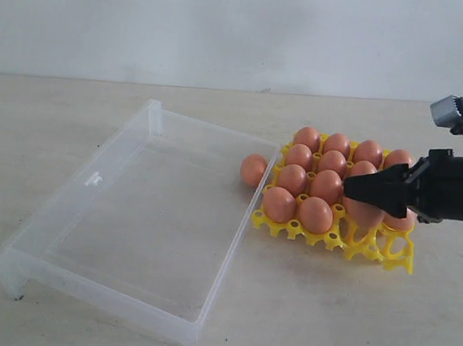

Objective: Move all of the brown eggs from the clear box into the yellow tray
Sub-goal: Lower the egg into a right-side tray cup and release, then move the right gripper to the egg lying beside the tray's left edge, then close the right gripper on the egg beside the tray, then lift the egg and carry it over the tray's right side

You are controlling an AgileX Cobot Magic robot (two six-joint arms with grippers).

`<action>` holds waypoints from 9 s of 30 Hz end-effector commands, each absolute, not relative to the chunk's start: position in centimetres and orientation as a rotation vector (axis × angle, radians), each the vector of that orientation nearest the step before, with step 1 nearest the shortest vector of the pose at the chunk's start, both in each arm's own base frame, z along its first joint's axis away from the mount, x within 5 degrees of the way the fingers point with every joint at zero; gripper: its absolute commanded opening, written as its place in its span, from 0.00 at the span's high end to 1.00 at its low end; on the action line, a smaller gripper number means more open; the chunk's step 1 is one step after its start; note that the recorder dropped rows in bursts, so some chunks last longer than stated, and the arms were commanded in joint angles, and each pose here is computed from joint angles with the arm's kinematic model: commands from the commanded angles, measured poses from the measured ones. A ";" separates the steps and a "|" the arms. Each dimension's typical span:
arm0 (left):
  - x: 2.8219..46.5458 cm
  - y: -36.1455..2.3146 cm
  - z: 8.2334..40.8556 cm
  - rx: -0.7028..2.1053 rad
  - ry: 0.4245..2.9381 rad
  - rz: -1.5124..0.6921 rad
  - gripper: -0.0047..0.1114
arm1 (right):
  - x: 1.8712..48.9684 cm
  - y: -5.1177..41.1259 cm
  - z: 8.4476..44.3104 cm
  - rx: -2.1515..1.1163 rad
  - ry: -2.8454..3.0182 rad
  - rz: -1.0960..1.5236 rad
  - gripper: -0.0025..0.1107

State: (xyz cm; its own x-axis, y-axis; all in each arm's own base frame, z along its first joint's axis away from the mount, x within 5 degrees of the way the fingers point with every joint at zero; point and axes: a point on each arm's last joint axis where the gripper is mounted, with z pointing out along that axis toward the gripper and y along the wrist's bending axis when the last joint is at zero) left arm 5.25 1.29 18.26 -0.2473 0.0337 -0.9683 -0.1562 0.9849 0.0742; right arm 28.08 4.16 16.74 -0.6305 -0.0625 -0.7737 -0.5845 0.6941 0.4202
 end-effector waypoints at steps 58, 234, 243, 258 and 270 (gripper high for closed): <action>5.3 1.3 18.4 -0.082 1.810 0.181 1.00 | 29.4 3.8 13.9 -0.517 2.046 0.806 0.44; 5.3 1.3 18.4 -0.082 1.810 0.181 1.00 | 34.9 29.7 23.8 -0.618 2.046 0.478 0.98; 5.3 1.3 18.4 -0.082 1.810 0.181 1.00 | 25.5 22.4 26.8 -0.534 1.677 0.664 0.98; 5.3 1.3 18.4 -0.082 1.810 0.181 1.00 | 24.5 4.0 26.9 0.008 1.739 0.107 0.98; 5.3 1.3 18.4 -0.082 1.810 0.181 1.00 | 24.7 1.2 27.1 -0.212 1.866 0.553 0.98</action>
